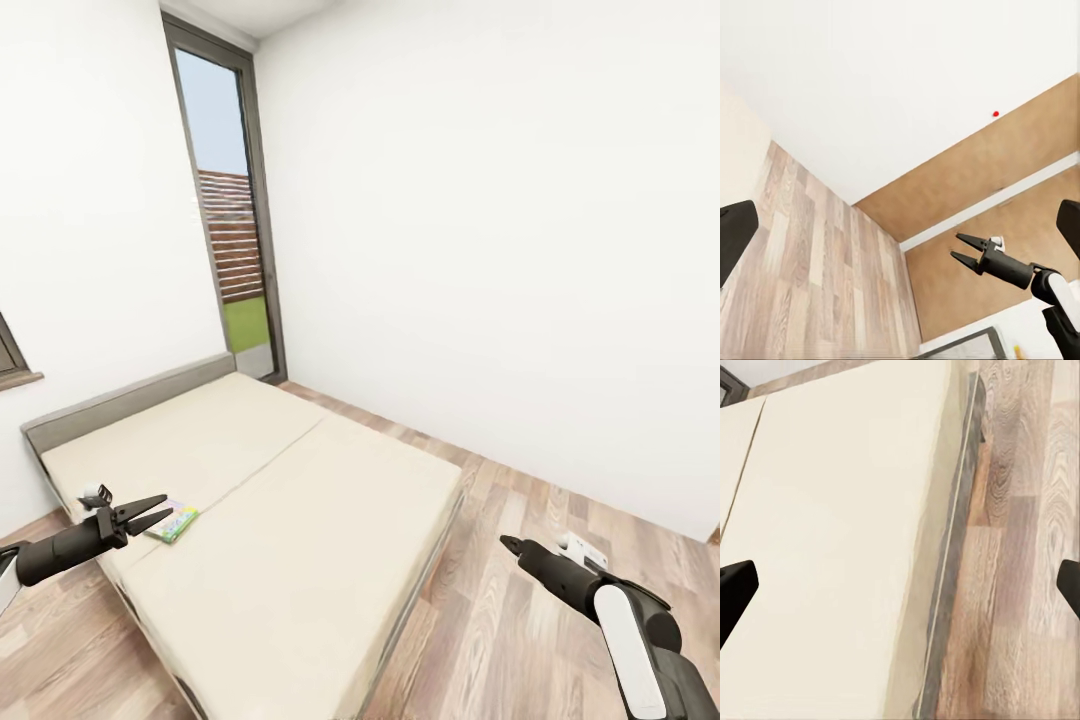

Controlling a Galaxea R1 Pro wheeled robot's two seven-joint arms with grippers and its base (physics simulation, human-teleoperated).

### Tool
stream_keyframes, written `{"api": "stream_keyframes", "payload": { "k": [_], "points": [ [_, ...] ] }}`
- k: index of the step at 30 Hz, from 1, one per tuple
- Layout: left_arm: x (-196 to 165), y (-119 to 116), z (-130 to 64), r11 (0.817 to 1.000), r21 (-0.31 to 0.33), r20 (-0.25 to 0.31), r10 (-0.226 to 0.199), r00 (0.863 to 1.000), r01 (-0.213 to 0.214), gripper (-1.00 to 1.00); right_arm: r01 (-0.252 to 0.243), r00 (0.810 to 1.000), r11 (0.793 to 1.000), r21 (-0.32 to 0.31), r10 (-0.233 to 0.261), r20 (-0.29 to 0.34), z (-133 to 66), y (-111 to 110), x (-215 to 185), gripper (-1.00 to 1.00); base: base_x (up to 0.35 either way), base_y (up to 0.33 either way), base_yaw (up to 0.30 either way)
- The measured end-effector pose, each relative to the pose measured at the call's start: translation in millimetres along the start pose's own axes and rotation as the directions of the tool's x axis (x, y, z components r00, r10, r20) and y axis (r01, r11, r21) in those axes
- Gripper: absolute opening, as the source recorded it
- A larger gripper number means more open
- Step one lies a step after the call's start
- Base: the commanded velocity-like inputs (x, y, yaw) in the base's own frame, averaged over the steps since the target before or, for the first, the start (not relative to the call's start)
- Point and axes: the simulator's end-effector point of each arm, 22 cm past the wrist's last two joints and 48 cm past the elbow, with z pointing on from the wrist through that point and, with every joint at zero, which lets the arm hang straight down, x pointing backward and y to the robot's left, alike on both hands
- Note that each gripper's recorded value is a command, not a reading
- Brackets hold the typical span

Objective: Put all the toys in the child's room - the three board games (two on the bed and one on the table), the two jigsaw puzzles on the table, and the tennis ball on the table - inside the toy box on the table in the child's room.

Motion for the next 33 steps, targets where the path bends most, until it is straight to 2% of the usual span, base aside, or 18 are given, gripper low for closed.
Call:
{"api": "stream_keyframes", "payload": {
  "k": [28,33],
  "points": [
    [0.0,-0.2,0.0,1.0,0.001,0.0,0.0,1.0,0.0,1.0,0.003,1.0,1.0,0.003,-0.003,0.0,0.1,-0.5,0.2,1.0,-0.085,0.092,-0.258],
    [0.0,-0.2,-0.2,1.0,0.0,0.0,0.0,1.0,0.0,1.0,0.003,1.0,1.0,0.002,-0.003,0.0,0.0,-0.3,0.1,1.0,-0.045,0.069,-0.128]
  ]
}}
